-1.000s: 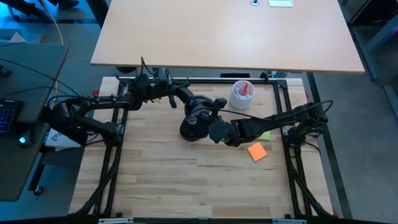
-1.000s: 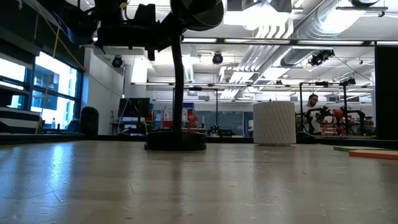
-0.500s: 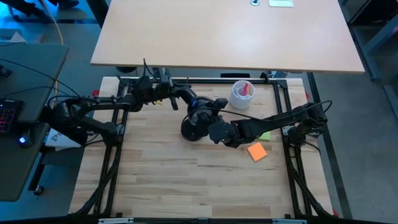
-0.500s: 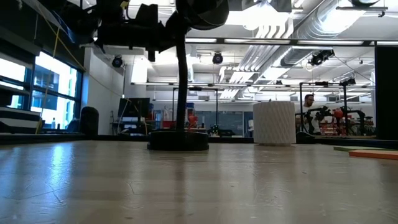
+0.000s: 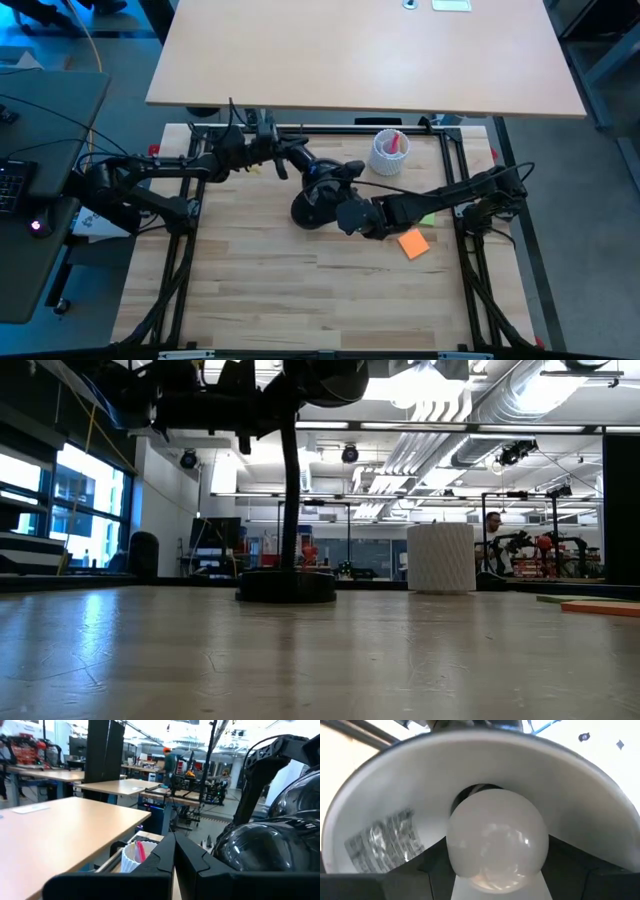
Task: Screw lightbulb
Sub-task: Insert the white lightbulb into the black lamp
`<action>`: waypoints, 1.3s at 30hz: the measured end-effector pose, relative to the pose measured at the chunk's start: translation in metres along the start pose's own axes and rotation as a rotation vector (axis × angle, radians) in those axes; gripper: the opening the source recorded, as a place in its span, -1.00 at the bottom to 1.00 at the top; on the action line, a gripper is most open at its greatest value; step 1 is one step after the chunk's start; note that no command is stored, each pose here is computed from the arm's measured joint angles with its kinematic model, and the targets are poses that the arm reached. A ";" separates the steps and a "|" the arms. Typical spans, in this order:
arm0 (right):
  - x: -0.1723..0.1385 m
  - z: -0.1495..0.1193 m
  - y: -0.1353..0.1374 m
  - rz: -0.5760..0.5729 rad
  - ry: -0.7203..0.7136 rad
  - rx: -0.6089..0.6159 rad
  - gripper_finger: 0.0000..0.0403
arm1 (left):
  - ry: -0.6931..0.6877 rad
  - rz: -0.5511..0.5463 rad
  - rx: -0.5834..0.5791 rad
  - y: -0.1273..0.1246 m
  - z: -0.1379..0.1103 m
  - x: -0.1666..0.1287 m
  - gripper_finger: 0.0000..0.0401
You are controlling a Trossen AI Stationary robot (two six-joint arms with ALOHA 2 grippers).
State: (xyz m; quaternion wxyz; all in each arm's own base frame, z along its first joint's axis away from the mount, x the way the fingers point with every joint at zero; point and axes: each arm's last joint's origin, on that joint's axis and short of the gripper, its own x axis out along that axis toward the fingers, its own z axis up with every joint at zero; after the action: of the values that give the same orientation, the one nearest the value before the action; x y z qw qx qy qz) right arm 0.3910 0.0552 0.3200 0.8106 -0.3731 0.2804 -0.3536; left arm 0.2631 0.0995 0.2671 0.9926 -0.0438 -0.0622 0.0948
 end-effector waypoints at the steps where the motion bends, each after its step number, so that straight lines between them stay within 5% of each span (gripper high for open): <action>1: 0.000 0.000 0.000 0.000 0.000 0.034 0.18 | -0.004 0.002 0.011 -0.002 0.000 0.000 -1.00; 25: 0.000 0.001 0.001 0.014 -0.008 0.725 0.18 | -0.009 0.329 0.415 -0.043 0.000 0.002 -1.00; 39: -0.005 0.002 -0.014 0.139 -0.048 0.776 0.47 | 0.074 0.475 0.572 -0.054 -0.003 0.000 -1.00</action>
State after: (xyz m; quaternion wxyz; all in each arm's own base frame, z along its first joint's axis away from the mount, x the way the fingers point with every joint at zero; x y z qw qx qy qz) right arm 0.3843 0.0533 0.3338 0.9198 -0.0273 0.1315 -0.3688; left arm 0.2736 0.0464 0.2697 0.9166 0.2187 0.0145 0.3344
